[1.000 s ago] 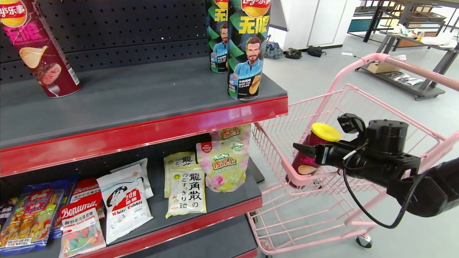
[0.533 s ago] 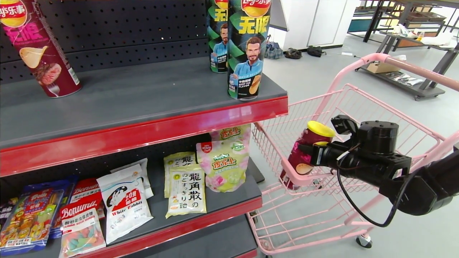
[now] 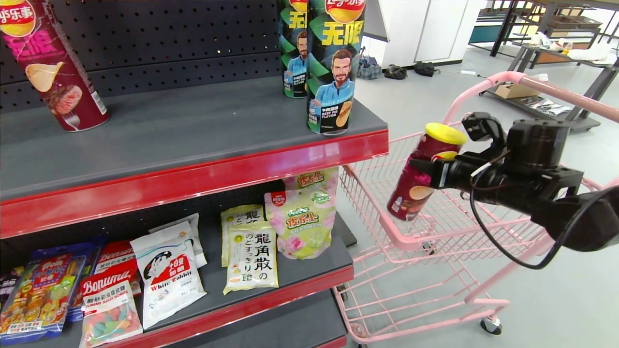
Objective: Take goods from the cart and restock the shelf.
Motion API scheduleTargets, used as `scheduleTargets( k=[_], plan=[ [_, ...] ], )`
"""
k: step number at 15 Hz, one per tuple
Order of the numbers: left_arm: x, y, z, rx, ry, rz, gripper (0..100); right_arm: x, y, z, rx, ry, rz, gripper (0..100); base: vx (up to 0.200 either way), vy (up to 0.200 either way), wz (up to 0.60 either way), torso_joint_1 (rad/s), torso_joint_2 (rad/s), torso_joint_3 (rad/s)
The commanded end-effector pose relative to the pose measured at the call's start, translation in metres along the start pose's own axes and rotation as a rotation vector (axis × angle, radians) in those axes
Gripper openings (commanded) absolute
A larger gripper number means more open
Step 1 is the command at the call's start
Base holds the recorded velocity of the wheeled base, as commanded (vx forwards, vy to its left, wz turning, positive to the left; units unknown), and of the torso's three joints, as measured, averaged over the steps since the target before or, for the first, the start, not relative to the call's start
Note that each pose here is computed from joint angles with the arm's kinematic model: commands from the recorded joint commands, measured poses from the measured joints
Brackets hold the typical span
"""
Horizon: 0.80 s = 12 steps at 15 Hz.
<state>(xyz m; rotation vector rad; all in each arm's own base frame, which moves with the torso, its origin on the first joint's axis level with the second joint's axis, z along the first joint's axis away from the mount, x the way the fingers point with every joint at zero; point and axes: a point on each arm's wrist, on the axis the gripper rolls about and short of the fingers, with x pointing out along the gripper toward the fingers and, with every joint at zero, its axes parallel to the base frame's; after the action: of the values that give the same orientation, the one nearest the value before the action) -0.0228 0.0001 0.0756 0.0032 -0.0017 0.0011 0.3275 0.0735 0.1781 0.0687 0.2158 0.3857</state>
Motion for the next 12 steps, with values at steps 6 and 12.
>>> scheduleTargets(
  k=[6, 12],
  plan=[
    [0.0, 0.0, 0.0, 0.001, 0.0, -0.001, 100, -0.189, 0.042, 0.091, -0.133, -0.17, -0.156, 0, 0.0, 0.0, 0.0, 0.0, 0.0, 0.0],
    [0.0, 0.0, 0.0, 0.003, 0.0, -0.001, 100, -0.344, 0.059, -0.022, -0.153, -0.077, -0.192, 0, 0.0, 0.0, 0.0, 0.0, 0.0, 0.0]
  ],
)
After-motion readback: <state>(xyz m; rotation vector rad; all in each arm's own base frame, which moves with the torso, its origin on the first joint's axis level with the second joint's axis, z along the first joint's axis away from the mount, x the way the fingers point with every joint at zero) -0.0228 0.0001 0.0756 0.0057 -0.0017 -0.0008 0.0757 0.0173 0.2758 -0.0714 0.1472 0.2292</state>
